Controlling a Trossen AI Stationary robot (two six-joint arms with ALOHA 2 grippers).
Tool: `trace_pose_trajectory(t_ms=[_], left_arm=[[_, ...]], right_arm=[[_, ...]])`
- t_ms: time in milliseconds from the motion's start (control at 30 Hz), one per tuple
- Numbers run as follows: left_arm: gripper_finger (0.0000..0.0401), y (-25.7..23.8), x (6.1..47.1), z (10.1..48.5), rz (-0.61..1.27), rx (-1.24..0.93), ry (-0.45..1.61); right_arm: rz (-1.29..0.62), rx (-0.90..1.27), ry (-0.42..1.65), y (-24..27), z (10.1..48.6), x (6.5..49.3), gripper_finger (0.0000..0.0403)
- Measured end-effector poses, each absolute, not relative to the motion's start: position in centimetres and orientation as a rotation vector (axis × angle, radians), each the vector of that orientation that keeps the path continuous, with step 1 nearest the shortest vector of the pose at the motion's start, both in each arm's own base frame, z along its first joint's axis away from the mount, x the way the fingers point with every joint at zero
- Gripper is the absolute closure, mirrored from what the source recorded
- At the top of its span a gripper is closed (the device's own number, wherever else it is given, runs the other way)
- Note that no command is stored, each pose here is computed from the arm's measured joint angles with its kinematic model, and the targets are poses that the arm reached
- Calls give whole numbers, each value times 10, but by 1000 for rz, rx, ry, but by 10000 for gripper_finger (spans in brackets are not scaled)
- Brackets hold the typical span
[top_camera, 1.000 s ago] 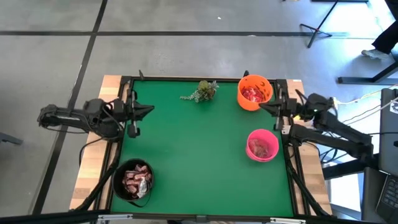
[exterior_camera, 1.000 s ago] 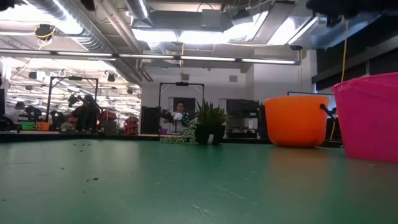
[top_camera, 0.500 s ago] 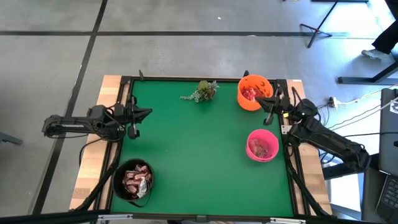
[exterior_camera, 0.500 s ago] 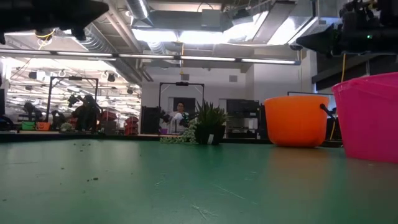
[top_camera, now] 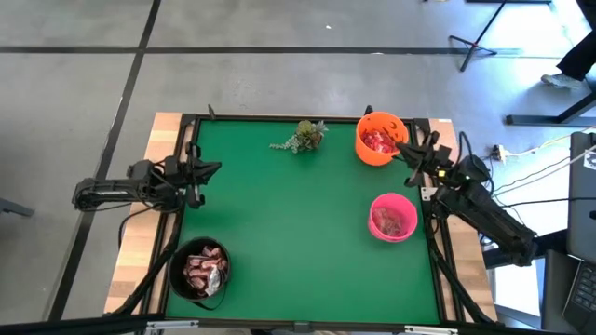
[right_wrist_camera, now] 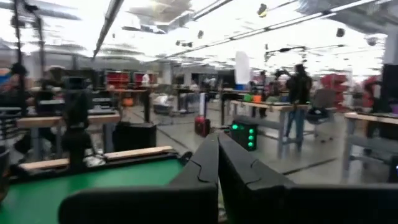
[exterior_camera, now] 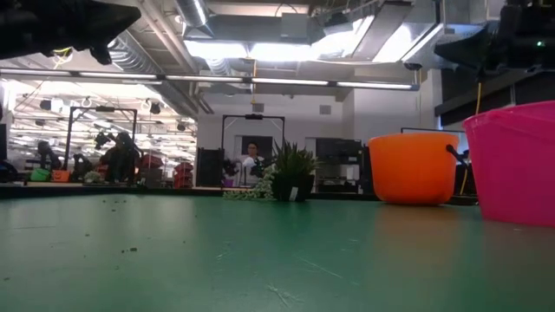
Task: Sort candy
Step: Return to Home Position
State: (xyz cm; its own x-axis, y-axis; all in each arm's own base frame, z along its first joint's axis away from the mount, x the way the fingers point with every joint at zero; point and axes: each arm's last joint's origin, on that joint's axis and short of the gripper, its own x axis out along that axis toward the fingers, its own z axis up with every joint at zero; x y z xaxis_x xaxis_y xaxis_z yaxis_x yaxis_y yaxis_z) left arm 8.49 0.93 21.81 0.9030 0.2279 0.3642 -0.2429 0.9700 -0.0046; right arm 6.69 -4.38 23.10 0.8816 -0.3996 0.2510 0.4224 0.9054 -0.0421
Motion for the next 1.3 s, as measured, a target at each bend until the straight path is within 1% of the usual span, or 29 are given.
trace_pose_trajectory(t_ms=[133, 200, 300, 400, 500, 600, 733, 900, 1100, 1300], left_arm=[[401, 9, 86, 216, 218, 66, -352], [401, 9, 87, 214, 218, 69, -320], [401, 9, 89, 207, 219, 63, -248], [401, 9, 90, 203, 216, 43, -211], [401, 9, 91, 200, 209, 42, -200], [401, 9, 92, 196, 212, 43, -190], [401, 9, 94, 189, 212, 42, -189], [401, 9, 95, 183, 201, 29, -179], [401, 8, 95, 183, 184, 28, -178], [401, 8, 95, 183, 185, 28, -178]], right_arm=[[-427, -94, -236, -44, 228, 68, 403], [-425, -72, -181, -46, 219, 70, 403], [-428, -59, -152, -48, 207, 73, 403], [-436, -28, -109, -52, 185, 78, 403], [-448, -8, -117, -54, 177, 80, 403], [-428, 10, -85, -54, 173, 80, 403], [-364, 9, -103, -51, 175, 81, 403], [-371, -24, -95, -46, 175, 85, 403], [-405, -65, -21, -42, 169, 88, 403], [-362, -67, -24, -40, 169, 89, 403]])
